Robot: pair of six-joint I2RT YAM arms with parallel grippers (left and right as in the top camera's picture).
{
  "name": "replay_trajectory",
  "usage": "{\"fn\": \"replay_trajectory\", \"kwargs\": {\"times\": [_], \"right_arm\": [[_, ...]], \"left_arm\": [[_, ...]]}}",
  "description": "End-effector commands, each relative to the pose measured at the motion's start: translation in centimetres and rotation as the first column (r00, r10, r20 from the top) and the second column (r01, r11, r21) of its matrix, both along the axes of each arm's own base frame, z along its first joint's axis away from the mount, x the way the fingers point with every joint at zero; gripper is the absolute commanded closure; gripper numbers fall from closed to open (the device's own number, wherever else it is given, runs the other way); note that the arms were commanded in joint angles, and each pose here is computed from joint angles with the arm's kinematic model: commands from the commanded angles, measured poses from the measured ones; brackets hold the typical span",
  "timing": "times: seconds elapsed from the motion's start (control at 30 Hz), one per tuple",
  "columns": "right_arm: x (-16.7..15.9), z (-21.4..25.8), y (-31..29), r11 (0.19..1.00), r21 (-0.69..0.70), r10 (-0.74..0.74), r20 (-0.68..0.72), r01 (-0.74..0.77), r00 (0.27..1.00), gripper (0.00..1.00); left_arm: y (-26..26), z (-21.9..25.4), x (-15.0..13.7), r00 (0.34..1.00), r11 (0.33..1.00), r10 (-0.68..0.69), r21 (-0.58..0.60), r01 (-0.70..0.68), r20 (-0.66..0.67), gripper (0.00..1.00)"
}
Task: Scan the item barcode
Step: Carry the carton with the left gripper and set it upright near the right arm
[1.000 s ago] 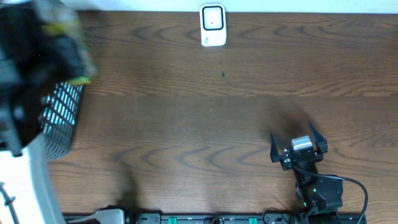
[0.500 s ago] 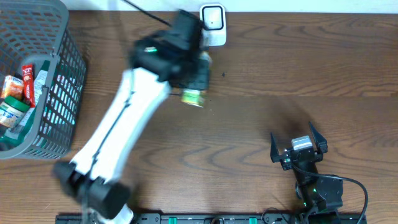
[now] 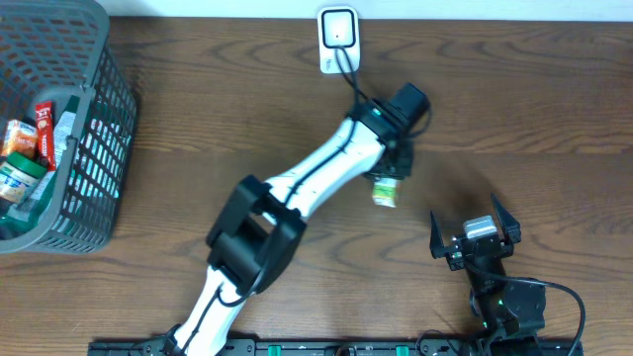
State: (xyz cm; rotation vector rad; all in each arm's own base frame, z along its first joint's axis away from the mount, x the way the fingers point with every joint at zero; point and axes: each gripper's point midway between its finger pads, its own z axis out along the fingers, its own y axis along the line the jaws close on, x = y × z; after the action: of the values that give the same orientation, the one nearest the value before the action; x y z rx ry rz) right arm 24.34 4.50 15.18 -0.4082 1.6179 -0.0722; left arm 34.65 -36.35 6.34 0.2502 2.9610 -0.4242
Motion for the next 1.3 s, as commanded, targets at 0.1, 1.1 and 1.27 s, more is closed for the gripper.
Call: {"fn": "replay_trajectory", "kwargs": {"times": [0.1,1.1,1.27], "right_arm": [[0.0,0.0,-0.3,1.0,-0.007,-0.01,0.002,0.01,1.0,0.01],[0.0,0.0,-0.3,1.0,-0.007,-0.01,0.002,0.01,1.0,0.01],[0.0,0.0,-0.3,1.0,-0.007,-0.009,0.002,0.009,1.0,0.01]], "left_arm": [[-5.7,0.7,0.3,0.996,0.99,0.034,-0.141,-0.022,0.08,0.73],[-8.2,-0.4,-3.6,0.98,0.998,0.051,-0.038,-0.045,0.194,0.24],[-8.5,1.7,-2.6,0.97,0.999,-0.006,-0.048,0.018,0.243,0.2]]}}
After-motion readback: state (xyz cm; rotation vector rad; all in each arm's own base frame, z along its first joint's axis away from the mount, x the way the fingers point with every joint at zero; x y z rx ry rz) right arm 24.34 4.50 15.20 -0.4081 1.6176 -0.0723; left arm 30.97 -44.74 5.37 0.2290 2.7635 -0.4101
